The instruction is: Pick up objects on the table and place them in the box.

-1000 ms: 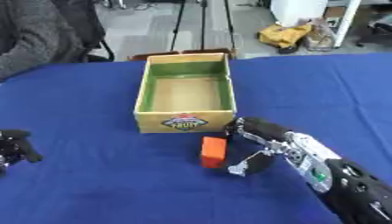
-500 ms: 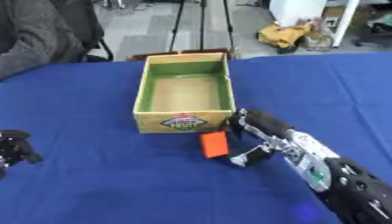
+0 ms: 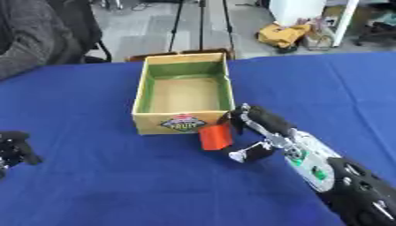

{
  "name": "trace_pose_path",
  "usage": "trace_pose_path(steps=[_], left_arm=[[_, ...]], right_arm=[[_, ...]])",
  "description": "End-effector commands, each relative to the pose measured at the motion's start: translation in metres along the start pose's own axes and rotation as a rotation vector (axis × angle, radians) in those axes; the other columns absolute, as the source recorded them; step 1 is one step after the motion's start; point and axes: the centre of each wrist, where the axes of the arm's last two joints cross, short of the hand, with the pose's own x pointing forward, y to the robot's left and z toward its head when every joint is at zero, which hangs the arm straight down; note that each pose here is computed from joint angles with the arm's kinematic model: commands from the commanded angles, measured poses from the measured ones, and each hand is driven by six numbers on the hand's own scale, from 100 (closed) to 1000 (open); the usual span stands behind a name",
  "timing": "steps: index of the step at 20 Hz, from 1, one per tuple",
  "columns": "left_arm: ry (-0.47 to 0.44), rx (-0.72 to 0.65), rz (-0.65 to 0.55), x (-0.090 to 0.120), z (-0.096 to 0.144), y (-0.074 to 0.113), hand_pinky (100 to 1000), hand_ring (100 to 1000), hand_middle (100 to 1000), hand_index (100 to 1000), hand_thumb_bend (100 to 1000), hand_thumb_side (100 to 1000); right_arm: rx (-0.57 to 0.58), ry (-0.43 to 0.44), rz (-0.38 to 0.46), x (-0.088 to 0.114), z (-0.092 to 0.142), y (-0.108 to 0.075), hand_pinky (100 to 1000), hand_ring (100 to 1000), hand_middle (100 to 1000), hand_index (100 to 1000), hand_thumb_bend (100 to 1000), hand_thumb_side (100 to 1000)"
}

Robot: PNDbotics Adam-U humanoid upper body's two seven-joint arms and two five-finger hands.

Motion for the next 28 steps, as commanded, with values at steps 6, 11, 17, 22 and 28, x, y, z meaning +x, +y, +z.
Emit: trace_pose_path(steps=[6,11,17,22,28], left_arm=[[-0.026,-0.003,-0.017,0.009,-0.003,0.004,633,498,501,727,233,1000],[-0.039,-0.008,-0.012,0.013,-0.005,0.003,633,497,501,726,239,1000],[-0.068,-0.024,0.007,0.021,-0.009,0.001,632,497,501,726,248,1000],[-0.092,-0.056,0.035,0.027,-0.015,-0.004,639,496,501,725,254,1000],[-0.141,-0.099,0.062,0.039,-0.025,-0.010,642,497,501,725,255,999]], right_arm=[[-0.056,-0.011,-0.005,0.008,0.000,-0.033,460,436,270,356,100,125],[-0.088,-0.025,-0.005,0.013,0.000,-0.050,460,437,271,350,100,113],[-0.129,-0.015,0.002,0.017,0.004,-0.074,459,437,272,350,100,105],[-0.141,0.003,0.009,0.015,0.007,-0.084,458,437,274,351,106,100],[-0.160,0.036,0.035,0.008,0.014,-0.097,458,438,275,351,103,100]])
